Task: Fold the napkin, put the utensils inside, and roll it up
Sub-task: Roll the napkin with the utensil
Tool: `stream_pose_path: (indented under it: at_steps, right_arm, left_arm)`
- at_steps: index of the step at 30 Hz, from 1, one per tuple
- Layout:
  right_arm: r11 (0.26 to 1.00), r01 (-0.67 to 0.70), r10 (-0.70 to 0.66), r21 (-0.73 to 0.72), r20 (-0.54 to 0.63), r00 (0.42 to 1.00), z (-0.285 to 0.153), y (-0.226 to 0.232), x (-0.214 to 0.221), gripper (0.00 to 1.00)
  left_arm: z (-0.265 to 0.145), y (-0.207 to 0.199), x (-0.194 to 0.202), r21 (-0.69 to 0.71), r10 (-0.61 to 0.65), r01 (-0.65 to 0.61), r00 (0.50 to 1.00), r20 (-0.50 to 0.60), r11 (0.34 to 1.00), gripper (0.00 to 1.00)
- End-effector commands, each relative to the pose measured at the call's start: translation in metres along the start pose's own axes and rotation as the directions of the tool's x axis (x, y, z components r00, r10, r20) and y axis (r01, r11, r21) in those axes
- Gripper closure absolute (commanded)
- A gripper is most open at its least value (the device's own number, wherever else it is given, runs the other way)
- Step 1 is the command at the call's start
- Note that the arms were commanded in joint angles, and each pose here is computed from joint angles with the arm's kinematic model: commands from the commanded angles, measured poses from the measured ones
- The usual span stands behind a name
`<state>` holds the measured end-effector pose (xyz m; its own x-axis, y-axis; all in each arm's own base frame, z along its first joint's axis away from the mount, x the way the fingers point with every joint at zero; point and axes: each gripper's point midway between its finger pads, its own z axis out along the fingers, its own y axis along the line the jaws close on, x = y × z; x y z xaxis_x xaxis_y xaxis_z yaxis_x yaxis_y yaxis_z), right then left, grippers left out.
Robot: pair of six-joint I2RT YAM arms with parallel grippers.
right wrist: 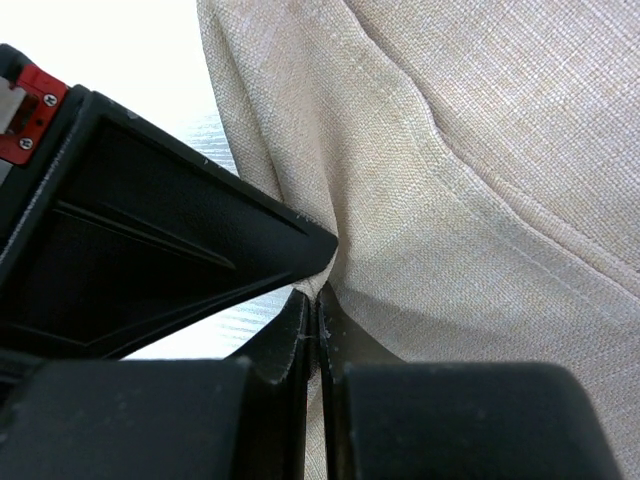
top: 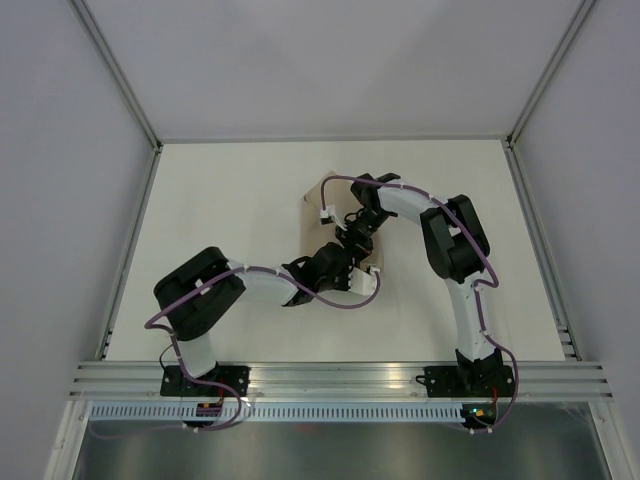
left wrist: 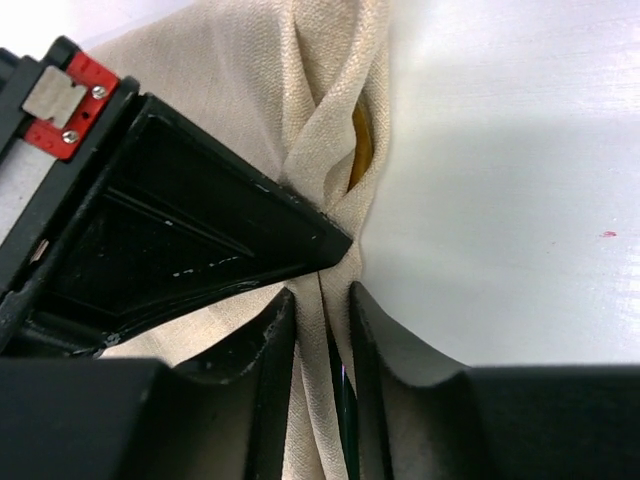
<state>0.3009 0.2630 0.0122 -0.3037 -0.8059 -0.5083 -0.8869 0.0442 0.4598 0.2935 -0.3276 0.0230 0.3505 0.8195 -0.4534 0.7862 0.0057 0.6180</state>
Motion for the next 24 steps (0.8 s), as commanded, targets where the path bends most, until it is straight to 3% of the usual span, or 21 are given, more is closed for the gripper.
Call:
stream_pose_path:
  at_steps: [1, 8, 14, 18, 24]
  right_arm:
    - [0.999, -0.023, 0.02, -0.022, -0.129, 0.991, 0.019, -0.008, 0.043, 0.94]
    - [0.999, -0.024, 0.02, -0.028, -0.128, 0.992, 0.018, -0.003, 0.044, 0.94]
    - [1.0, 0.001, 0.0, 0.011, -0.08, 0.997, 0.003, 0.004, 0.028, 0.89]
    - [0.999, 0.006, -0.003, 0.051, -0.048, 0.999, -0.007, 0.006, 0.017, 0.77]
    - [0.991, -0.021, 0.02, 0.135, 0.011, 1.0, -0.023, 0.002, 0.005, 0.5]
  left_arm:
    - [0.004, -0.038, 0.023, 0.141, 0.044, -0.032, 0.996, -0.083, 0.989, 0.69]
    - [0.005, -0.036, 0.015, 0.157, 0.003, 0.012, 0.996, -0.092, 0.988, 0.96]
    - [0.004, -0.036, 0.001, 0.185, -0.086, 0.098, 0.993, -0.076, 0.978, 0.98]
    - [0.002, -0.039, -0.004, 0.197, -0.143, 0.154, 0.987, -0.066, 0.968, 0.98]
    - [-0.002, -0.04, -0.013, 0.208, -0.2, 0.205, 0.979, -0.046, 0.956, 0.98]
